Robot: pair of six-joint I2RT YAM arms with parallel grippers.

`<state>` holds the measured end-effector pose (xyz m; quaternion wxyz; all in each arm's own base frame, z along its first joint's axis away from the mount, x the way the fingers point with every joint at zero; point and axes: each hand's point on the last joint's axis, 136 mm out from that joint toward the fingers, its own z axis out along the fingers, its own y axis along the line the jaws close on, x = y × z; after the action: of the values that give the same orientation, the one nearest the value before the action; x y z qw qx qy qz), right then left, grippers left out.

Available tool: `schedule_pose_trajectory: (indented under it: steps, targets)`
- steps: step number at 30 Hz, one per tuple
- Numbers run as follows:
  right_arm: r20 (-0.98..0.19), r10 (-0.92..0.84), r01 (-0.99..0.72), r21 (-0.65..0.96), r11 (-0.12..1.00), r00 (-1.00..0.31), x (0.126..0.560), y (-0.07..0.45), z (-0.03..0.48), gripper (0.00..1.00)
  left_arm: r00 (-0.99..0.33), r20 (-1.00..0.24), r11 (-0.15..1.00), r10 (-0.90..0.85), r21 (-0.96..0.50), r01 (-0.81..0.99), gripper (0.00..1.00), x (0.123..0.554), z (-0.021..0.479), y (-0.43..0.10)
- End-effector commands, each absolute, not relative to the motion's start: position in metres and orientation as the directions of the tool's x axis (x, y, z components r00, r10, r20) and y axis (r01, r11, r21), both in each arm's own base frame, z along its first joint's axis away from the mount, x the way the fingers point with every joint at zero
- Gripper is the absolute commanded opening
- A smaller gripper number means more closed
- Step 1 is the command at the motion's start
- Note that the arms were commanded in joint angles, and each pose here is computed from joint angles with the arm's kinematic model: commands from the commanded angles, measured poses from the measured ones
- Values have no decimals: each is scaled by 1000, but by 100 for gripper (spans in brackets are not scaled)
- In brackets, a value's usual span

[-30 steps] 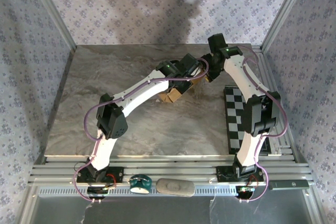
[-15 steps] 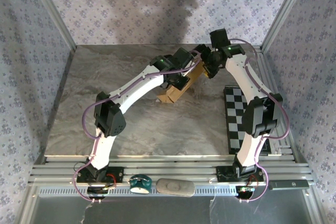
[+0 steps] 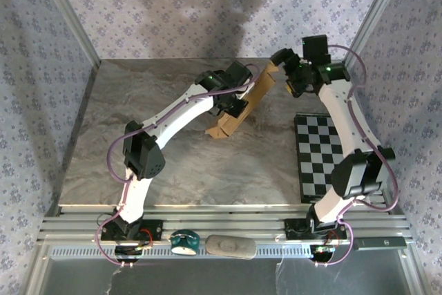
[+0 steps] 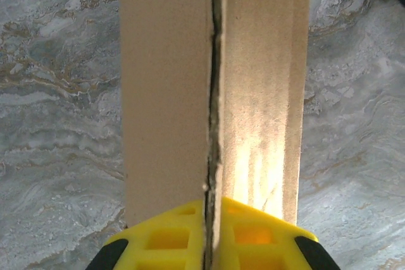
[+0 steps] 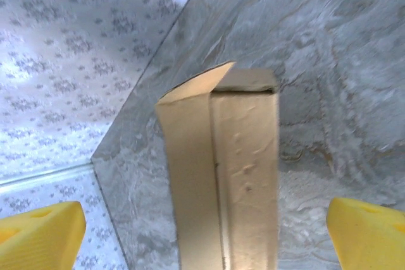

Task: Fold the paper box

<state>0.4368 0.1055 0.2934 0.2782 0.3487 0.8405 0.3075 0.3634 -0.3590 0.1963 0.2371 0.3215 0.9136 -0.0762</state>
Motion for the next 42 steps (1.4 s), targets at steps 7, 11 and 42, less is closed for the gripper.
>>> schedule_pose_trajectory:
  steps: [7,11,42]
  targets:
    - [-265,800,535,626,567,-538,412,58,258,98,-715,-563,774,415,-195,603,0,346,259,-373]
    - [-271,823,576,606,549,-500,404,38,256,97,-757,-549,758,355,-305,577,0,338,266,-382]
    - [-834,-103,-661,348,665,-542,492,160,296,51,-727,-185,749,661,224,624,0,351,160,-248]
